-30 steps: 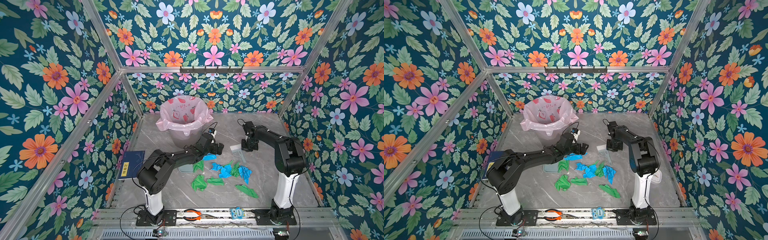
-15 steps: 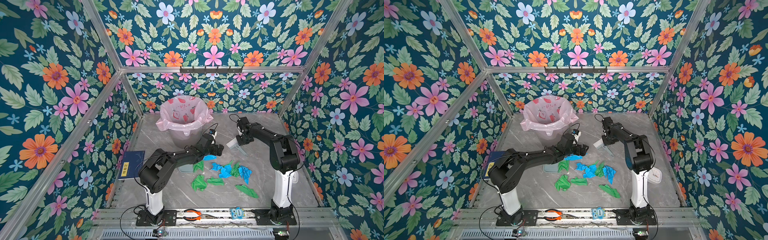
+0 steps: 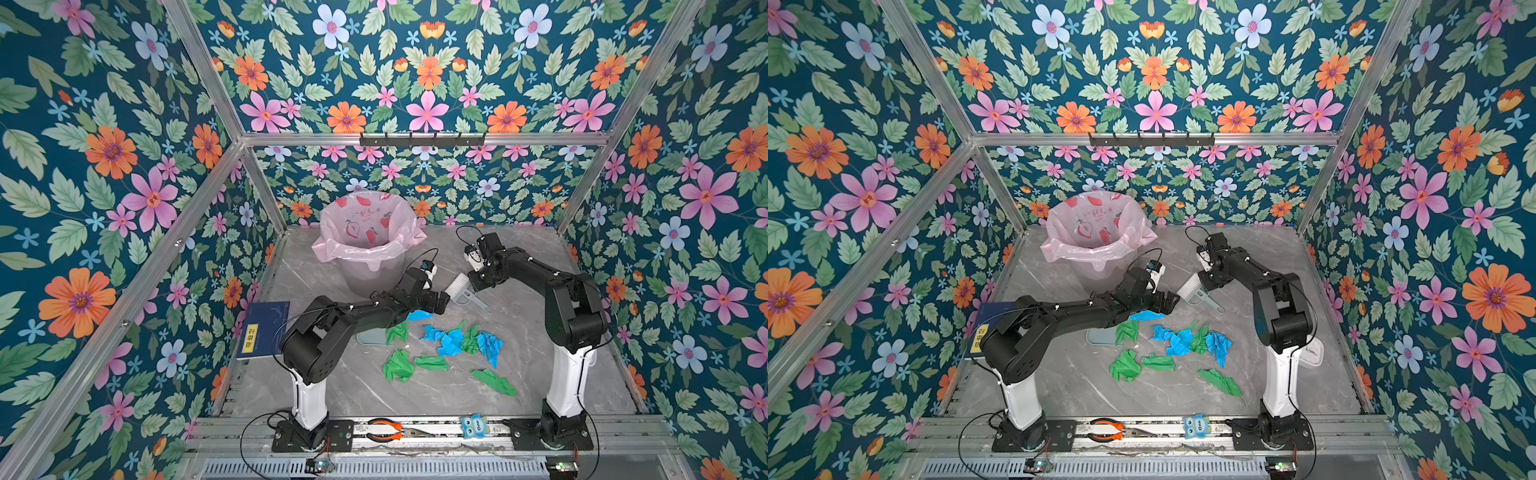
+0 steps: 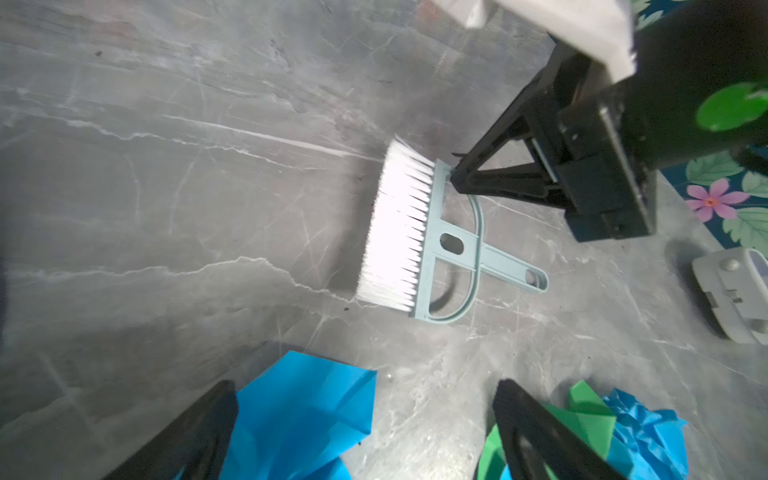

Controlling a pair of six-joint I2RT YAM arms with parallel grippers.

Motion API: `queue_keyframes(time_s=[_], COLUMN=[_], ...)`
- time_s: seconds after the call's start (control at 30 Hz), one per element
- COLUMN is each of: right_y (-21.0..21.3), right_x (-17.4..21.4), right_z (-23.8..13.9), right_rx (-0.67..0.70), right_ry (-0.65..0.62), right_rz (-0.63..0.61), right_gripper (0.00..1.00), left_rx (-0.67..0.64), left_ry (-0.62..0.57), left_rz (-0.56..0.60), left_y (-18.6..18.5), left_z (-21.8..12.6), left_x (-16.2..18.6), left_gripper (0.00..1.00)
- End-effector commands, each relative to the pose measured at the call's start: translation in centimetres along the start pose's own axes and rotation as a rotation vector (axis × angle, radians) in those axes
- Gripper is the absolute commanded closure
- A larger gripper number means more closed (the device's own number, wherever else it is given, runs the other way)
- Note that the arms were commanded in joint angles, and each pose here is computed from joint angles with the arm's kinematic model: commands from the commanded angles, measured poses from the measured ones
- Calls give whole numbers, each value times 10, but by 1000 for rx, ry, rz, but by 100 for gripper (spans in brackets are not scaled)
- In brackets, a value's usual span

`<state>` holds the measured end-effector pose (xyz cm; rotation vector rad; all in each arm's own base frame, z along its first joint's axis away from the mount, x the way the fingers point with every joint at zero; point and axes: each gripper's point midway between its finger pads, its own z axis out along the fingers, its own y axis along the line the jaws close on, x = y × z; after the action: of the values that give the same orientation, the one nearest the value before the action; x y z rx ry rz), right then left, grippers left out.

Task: Sweep away the paper scraps from the table
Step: 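Carry the brush toward the left gripper and let the left gripper grasp its bristle head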

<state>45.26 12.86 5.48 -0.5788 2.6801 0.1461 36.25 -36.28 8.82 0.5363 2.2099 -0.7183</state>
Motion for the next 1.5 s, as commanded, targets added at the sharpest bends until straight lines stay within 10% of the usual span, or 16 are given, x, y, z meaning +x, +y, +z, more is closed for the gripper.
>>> queue_keyframes(time_s=[0.0, 1.0, 1.47], right_y=[13, 39, 40], right_x=[-4, -12, -11], right_z=[-6, -35, -35], right_rx=[-95, -186, -170], right_ry=[-35, -121, -116], right_rz=[-19, -74, -81], right_gripper=[100, 100, 100], left_rx=[91, 423, 425], left_ry=[-22, 30, 41], left_rz=[0, -162, -181], left_y=[-8, -23, -25], left_z=[4, 17, 24], left_x=[-8, -33, -32], left_gripper=[1, 37, 90])
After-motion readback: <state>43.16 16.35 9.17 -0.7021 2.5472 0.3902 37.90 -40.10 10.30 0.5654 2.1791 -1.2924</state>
